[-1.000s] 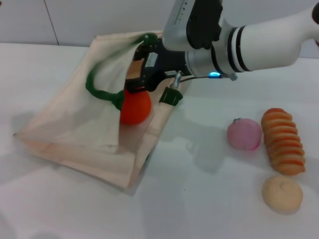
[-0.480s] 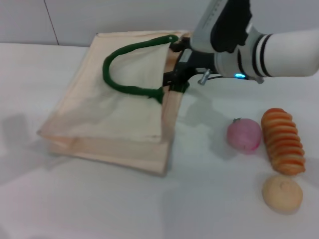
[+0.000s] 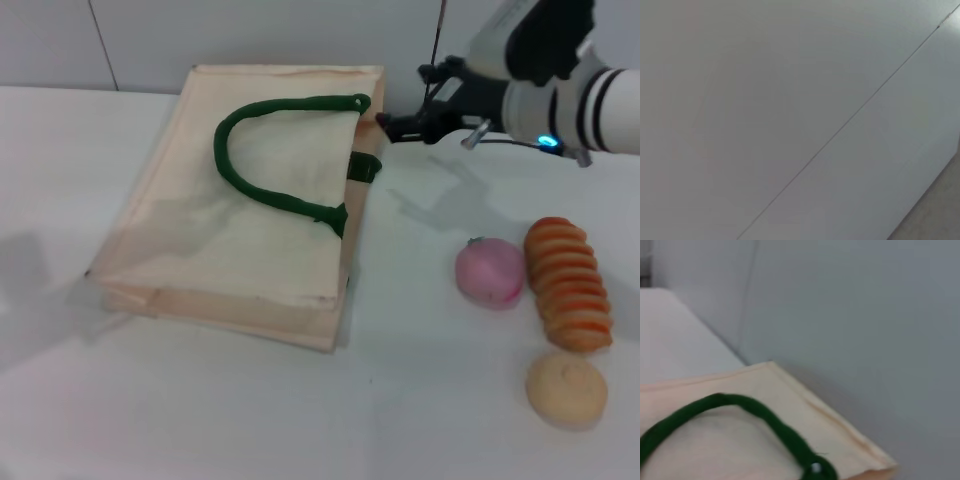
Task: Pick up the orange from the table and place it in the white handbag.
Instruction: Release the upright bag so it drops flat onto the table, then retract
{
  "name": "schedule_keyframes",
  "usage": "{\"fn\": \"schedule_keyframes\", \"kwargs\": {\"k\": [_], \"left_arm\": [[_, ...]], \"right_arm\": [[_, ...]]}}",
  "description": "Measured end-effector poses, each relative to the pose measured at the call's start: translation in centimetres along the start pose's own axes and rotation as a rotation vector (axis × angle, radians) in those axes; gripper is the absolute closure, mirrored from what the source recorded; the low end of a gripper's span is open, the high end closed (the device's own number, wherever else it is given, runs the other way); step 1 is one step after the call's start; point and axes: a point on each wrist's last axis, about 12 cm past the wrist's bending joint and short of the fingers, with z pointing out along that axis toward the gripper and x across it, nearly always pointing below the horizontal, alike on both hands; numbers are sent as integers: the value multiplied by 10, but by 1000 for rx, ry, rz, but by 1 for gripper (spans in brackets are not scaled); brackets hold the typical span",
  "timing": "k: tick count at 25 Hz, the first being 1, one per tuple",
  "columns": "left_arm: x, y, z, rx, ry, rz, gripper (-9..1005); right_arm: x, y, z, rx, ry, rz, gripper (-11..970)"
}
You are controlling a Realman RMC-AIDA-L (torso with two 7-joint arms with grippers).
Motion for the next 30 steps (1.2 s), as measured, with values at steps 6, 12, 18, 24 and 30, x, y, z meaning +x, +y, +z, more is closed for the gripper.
{"fn": "schedule_keyframes", "kwargs": {"k": [6,12,18,24,30], "left_arm": [[2,1,0,-4,-3,31,638],[19,10,7,-13,-27,158,638],[37,23,8,-84,-68,289,638],[54,32,6,-167,-125,435,638],[74,43,7,-265,-153,571,638]], "right_arm": [[8,-17,-14,78,-59,110,63],[28,-31,-44,189,-173,207,64],[46,-29,-60,218,-335,283,64],[71,-23,-73,276,-482,332,65],[96,-20,-88,387,-579,346,65]]}}
